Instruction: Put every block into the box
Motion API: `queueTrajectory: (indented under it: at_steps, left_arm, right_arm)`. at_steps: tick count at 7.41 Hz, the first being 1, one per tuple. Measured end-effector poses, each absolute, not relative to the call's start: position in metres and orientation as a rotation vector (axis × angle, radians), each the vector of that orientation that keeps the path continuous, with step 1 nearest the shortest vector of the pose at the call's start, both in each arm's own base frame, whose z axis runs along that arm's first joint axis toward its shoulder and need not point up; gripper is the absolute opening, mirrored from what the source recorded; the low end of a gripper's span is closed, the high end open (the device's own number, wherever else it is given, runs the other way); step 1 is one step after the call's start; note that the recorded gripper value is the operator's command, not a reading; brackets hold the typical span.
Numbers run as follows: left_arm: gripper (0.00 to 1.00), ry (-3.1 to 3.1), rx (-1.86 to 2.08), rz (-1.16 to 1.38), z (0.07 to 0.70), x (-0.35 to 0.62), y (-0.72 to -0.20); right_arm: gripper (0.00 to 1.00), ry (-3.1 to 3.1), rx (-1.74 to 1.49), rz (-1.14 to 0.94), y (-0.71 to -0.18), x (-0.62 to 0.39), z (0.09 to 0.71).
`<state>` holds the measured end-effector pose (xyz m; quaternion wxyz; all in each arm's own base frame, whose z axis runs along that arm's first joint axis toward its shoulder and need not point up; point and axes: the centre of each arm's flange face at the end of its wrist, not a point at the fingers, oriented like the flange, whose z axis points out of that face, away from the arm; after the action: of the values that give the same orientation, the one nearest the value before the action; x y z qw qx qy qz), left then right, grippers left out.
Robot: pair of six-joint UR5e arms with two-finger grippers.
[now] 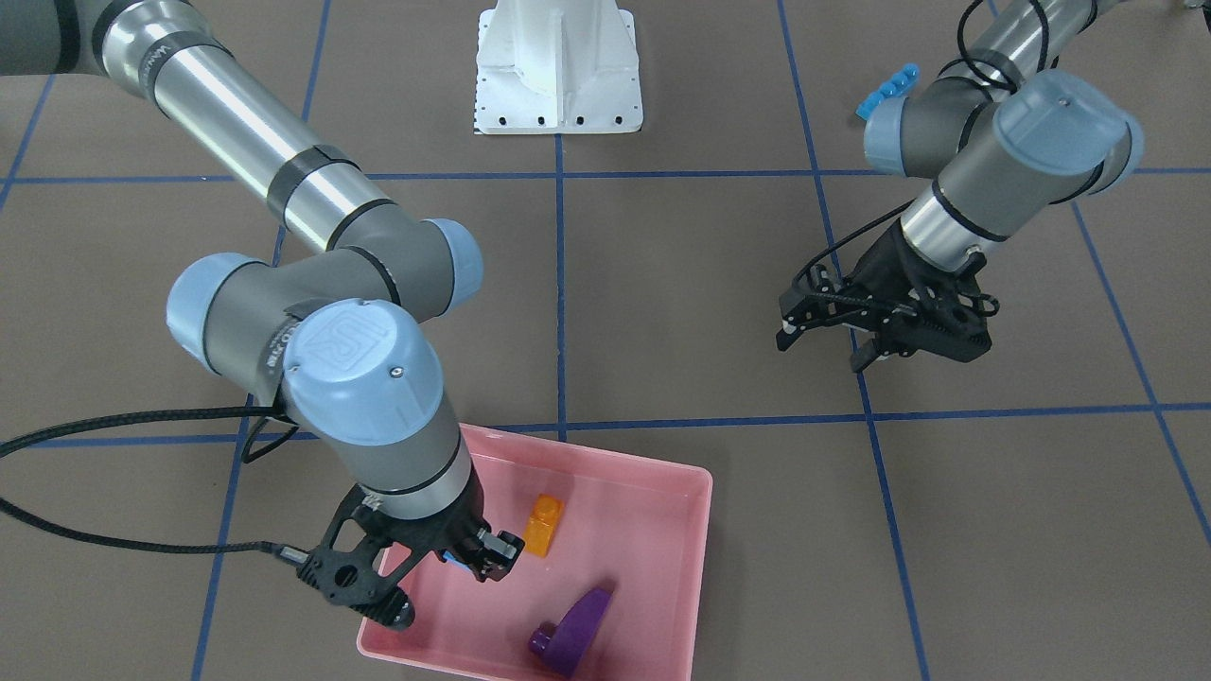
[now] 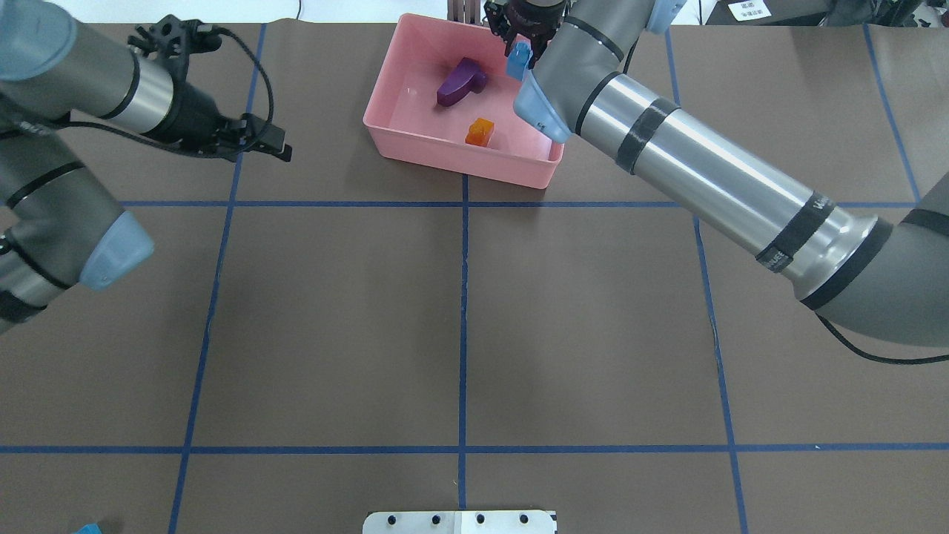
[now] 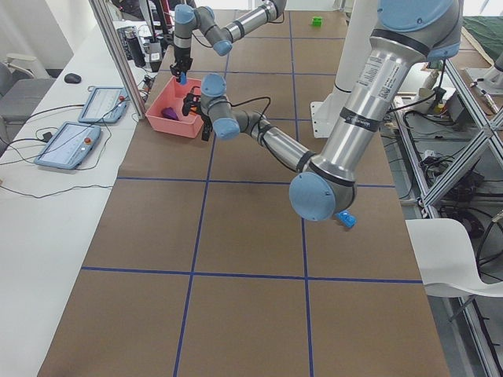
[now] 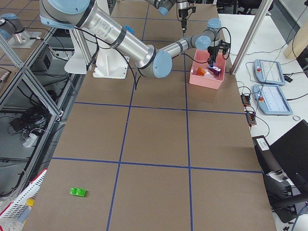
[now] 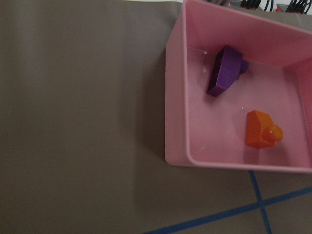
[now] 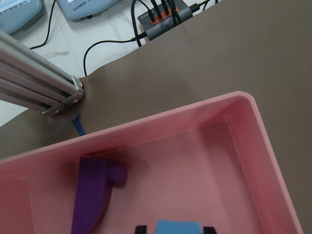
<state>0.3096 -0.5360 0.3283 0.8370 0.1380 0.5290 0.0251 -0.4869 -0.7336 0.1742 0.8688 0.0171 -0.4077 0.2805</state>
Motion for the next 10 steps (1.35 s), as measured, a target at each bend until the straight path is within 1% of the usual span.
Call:
queueTrajectory:
  at_steps: [2, 3, 4, 5, 7, 10]
  left_arm:
    - [1.00, 1.087, 0.254, 0.124, 0.382, 0.270, -0.455]
    - [1.00, 1.050, 0.226, 0.185, 0.413, 0.255, -0.412]
    - [1.00, 0.999, 0.205, 0.252, 0.443, 0.248, -0.375]
    - [1.00, 0.938, 0.197, 0.321, 0.468, 0.250, -0.346]
    - [1.00, 0.853, 0.180, 0.444, 0.506, 0.260, -0.289]
    - [1.00, 0.872, 0.151, 0.576, 0.536, 0.250, -0.220]
  right_arm:
    - [1.00, -0.889, 0.045, 0.568, -0.722, -0.484, 0.157]
    - [1.00, -0.913, 0.028, 0.530, -0.713, -0.452, 0.148]
    - [1.00, -0.920, 0.024, 0.469, -0.692, -0.410, 0.159]
    - [1.00, -0.904, 0.044, 0.389, -0.654, -0.361, 0.194]
    - [1.00, -0.847, 0.070, 0.233, -0.568, -0.262, 0.299]
    - [1.00, -0.768, 0.008, 0.016, -0.454, -0.130, 0.458]
